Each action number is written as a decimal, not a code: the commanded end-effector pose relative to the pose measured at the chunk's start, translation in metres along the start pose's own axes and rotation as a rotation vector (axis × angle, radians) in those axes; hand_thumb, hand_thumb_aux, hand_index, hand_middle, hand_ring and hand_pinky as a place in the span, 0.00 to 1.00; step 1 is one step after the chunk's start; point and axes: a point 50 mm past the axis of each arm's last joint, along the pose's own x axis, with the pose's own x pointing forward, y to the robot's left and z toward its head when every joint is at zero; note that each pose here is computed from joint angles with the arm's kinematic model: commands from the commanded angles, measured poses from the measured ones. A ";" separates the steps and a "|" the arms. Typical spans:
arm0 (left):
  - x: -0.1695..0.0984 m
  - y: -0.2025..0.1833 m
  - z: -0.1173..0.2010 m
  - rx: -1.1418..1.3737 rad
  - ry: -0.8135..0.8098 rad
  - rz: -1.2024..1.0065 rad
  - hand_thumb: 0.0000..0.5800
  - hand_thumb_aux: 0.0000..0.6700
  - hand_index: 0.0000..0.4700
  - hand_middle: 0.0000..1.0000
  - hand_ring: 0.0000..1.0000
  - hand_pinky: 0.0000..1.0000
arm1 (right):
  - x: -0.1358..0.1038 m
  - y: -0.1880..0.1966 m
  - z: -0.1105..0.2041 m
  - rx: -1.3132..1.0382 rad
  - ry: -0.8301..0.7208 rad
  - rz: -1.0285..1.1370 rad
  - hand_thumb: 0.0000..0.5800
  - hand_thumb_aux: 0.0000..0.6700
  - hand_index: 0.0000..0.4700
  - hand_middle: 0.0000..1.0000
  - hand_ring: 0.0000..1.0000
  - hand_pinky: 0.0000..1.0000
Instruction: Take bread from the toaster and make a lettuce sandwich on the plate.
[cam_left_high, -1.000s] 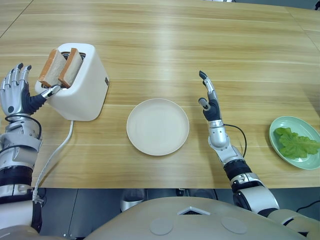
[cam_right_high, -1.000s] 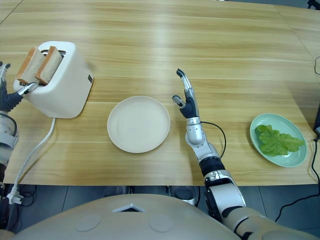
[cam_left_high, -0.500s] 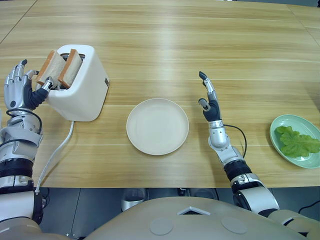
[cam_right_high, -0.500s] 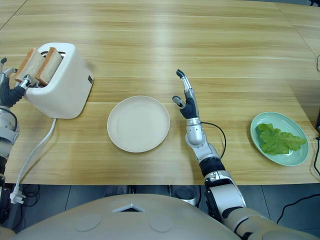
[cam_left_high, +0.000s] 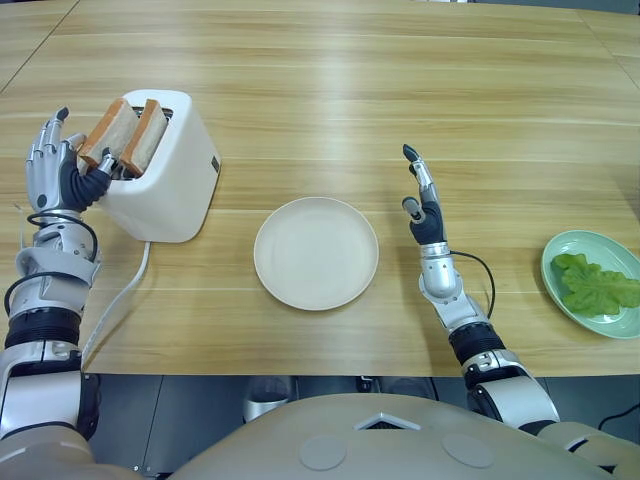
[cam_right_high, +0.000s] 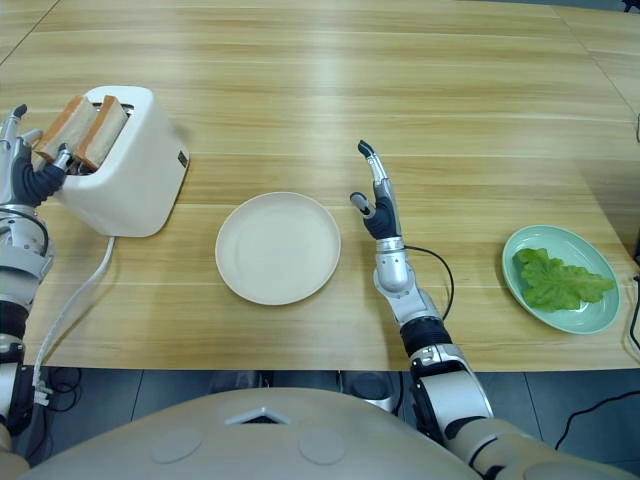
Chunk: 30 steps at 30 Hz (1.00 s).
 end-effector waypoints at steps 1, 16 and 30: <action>0.005 -0.001 0.004 -0.015 0.010 0.007 1.00 1.00 0.98 1.00 1.00 1.00 | 0.002 -0.002 -0.001 -0.001 0.008 -0.010 0.00 0.00 0.00 0.00 0.00 0.00; 0.025 0.055 0.042 -0.222 -0.120 0.482 1.00 1.00 0.98 1.00 1.00 1.00 | 0.008 -0.003 -0.004 -0.011 0.024 -0.043 0.00 0.00 0.00 0.00 0.00 0.00; -0.076 -0.019 0.178 -0.878 -0.634 -0.296 1.00 1.00 0.98 1.00 1.00 1.00 | 0.017 -0.039 0.005 -0.057 -0.044 -0.162 0.00 0.00 0.00 0.00 0.00 0.00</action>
